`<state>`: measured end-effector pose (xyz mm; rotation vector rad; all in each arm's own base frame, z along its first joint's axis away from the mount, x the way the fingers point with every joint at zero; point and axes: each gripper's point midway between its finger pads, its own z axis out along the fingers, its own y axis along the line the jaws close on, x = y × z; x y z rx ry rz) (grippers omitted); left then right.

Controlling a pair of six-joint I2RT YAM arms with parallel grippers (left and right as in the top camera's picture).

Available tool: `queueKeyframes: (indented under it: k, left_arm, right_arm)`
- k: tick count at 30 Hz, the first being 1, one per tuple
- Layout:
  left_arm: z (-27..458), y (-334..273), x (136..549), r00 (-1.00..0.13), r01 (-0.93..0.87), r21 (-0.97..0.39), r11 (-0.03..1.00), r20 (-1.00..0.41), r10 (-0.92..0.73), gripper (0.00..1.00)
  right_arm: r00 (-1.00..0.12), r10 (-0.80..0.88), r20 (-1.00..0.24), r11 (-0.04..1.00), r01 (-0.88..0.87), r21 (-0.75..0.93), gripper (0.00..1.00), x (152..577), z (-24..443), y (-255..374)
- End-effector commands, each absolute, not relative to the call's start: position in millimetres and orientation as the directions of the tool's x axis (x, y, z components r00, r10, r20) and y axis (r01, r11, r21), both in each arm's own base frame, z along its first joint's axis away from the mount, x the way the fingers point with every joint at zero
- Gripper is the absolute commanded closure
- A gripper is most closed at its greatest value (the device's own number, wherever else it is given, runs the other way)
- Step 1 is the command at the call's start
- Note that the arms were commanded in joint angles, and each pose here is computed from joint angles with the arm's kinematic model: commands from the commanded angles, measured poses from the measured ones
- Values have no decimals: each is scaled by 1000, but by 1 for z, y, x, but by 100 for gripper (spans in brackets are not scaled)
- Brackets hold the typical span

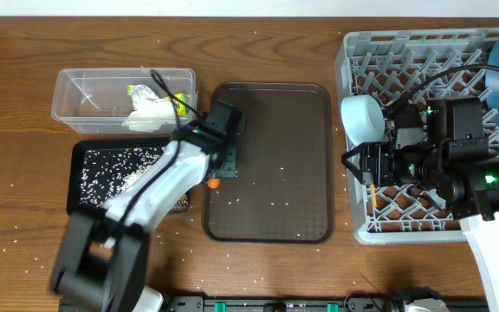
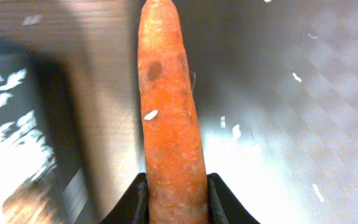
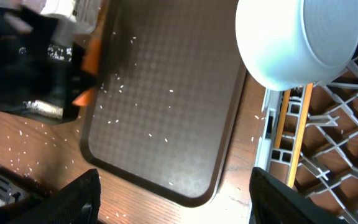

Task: Sort waste into correct bins and load items into the dishwasher rack
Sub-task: 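Grasp the orange carrot on the brown tray with the left gripper, then place the carrot onto the black tray and open the gripper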

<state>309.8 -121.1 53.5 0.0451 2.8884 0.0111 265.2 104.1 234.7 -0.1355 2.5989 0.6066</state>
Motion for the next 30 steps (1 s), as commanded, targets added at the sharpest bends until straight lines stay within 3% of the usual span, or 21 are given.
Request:
queueKeyframes:
  k: [1,4,9,16,21,22,24,30]
  left_arm:
    - [108,-110,308,-939,11,-13,1000,-344,6,81]
    - [128,-78,286,-942,-67,25,997,-331,-55,81]
    - [140,-9,273,-870,-379,92,921,-373,-321,79]
    - [98,27,289,-587,-740,-95,665,-390,-709,77]
    - [73,32,299,-426,-822,-221,524,-372,-825,74]
    - [73,34,303,-411,-820,-241,519,-381,-828,69]
    - [76,35,311,-392,-812,-275,515,-397,-830,48]
    - [80,35,316,-401,-795,-286,535,-414,-817,46]
  right_arm:
    - [-889,6,-459,894,-201,400,30,263,235,108]
    - [-889,6,-459,894,-201,400,30,263,235,108]
    - [-888,6,-459,894,-201,400,30,263,236,108]
    - [-889,6,-458,894,-200,400,30,263,235,108]
    - [-892,6,-452,895,-197,401,30,262,235,108]
    - [-893,6,-451,895,-197,401,30,262,234,108]
    - [-893,5,-450,895,-196,401,30,261,234,108]
    - [-893,5,-449,895,-197,401,30,261,234,108]
